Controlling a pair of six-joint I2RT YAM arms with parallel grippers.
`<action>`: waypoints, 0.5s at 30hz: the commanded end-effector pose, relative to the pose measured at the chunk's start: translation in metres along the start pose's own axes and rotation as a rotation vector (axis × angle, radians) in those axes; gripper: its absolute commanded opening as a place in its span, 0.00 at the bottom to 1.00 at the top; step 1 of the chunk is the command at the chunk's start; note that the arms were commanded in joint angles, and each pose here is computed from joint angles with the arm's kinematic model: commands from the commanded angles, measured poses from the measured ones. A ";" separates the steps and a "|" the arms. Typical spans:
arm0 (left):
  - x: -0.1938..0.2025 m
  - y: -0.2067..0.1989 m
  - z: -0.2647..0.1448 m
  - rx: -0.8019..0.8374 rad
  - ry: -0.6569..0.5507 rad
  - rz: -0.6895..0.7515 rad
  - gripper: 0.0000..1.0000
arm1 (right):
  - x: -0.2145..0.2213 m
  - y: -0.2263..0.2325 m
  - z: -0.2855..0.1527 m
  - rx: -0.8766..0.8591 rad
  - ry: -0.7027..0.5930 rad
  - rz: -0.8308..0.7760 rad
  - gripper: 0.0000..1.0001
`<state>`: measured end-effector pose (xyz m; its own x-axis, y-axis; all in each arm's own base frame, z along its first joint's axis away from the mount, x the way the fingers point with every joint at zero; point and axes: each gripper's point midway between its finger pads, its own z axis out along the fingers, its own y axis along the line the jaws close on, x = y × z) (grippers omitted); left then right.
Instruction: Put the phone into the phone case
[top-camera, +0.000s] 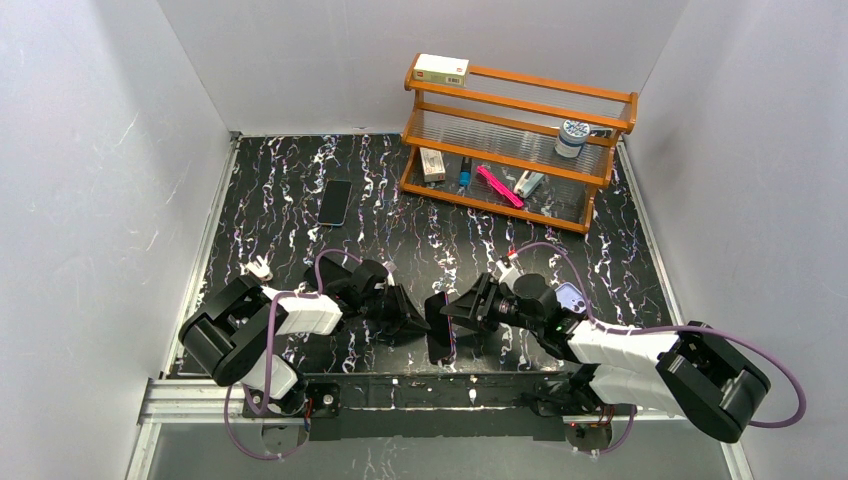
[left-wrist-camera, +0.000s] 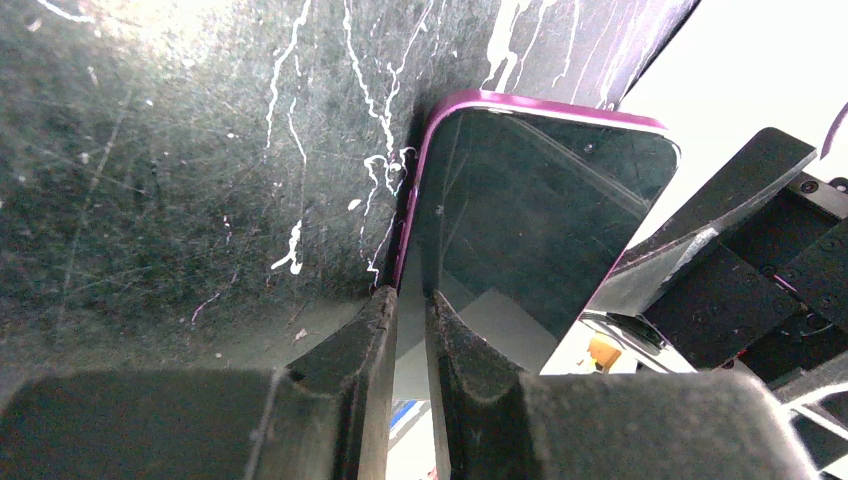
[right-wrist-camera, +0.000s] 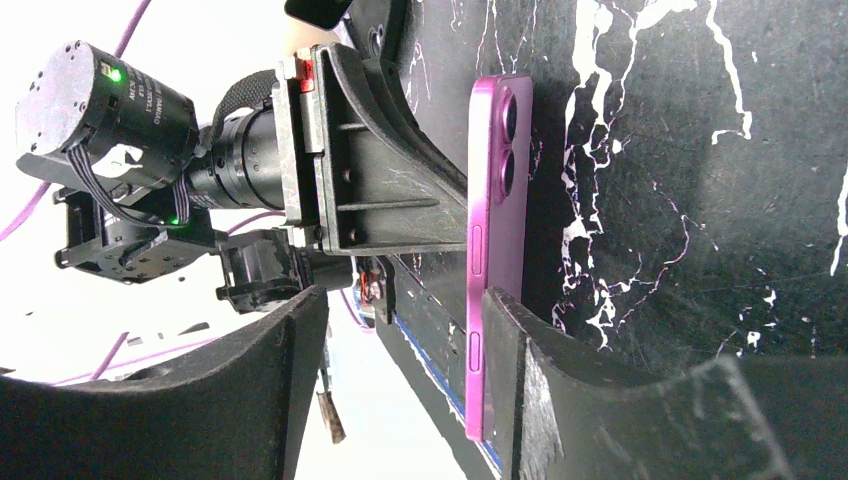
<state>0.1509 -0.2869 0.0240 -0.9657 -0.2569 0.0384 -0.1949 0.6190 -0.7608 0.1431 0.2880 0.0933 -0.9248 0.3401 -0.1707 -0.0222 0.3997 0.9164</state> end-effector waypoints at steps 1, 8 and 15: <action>0.003 -0.011 -0.001 0.041 0.005 0.021 0.15 | 0.001 0.008 0.005 -0.031 0.008 0.010 0.64; 0.002 -0.012 -0.001 0.044 0.001 0.020 0.15 | 0.006 -0.011 0.007 0.043 0.036 0.028 0.59; 0.002 -0.009 -0.003 0.041 -0.011 0.014 0.16 | 0.005 -0.022 0.006 0.106 0.024 0.030 0.29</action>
<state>0.1528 -0.2916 0.0290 -0.9660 -0.2564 0.0317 -0.1845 0.5985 -0.7796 0.1383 0.2835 0.0657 -0.9356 0.3326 -0.1187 0.0547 0.4685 0.8818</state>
